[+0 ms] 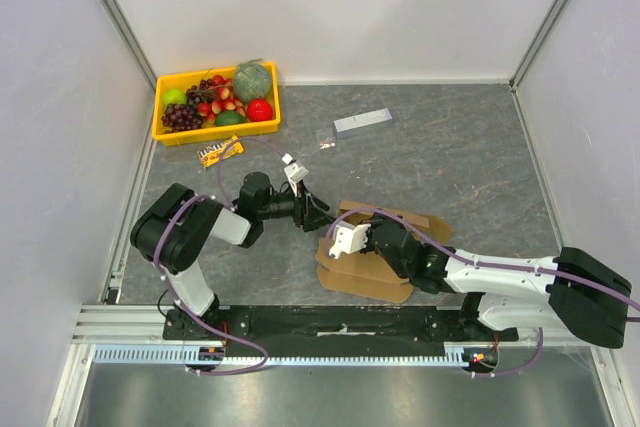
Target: Fold the paper box
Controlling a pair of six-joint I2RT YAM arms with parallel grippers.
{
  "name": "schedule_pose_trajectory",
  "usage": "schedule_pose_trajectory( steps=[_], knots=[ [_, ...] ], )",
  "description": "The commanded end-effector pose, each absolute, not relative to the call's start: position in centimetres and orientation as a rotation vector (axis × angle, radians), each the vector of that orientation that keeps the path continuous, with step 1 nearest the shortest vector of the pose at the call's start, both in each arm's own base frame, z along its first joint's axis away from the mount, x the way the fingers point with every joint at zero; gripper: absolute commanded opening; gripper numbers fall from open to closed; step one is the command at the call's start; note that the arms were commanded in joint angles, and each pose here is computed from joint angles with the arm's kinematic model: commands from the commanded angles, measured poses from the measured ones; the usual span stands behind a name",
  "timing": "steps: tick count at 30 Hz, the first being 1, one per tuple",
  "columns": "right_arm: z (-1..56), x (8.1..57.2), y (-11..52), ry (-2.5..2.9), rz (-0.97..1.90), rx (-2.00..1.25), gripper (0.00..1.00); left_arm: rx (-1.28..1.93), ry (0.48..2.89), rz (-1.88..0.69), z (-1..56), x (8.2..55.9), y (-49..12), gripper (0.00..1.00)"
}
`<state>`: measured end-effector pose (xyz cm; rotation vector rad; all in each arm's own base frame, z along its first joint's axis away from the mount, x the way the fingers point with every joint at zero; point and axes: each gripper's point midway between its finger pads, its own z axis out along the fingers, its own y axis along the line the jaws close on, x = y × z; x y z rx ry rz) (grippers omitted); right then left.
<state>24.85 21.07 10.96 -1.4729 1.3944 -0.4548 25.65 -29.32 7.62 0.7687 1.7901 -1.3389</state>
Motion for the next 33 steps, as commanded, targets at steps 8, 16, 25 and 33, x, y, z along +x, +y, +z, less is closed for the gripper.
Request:
schedule_pose_trajectory(
  steps=[8, 16, 25, 33],
  knots=[
    [10.9, 24.6, 21.6, 1.378, -0.418, -1.459, 0.00, 0.831, 1.618, -1.360, 10.4, 25.0, -29.7, 0.70],
    [10.9, 24.4, 21.0, 1.394, -0.441, -1.480, 0.00, 0.937, 1.576, -1.425, 10.4, 23.4, -29.8, 0.71],
    [11.6, 24.0, 20.8, 1.416, -0.443, -1.471, 0.00, 0.928, 1.598, -1.338, 9.0, 24.1, -29.4, 0.73],
    [11.0, 23.4, 20.9, 1.460, -0.437, -1.456, 0.00, 0.924, 1.615, -1.314, 7.8, 23.9, -30.1, 0.73]
  ],
)
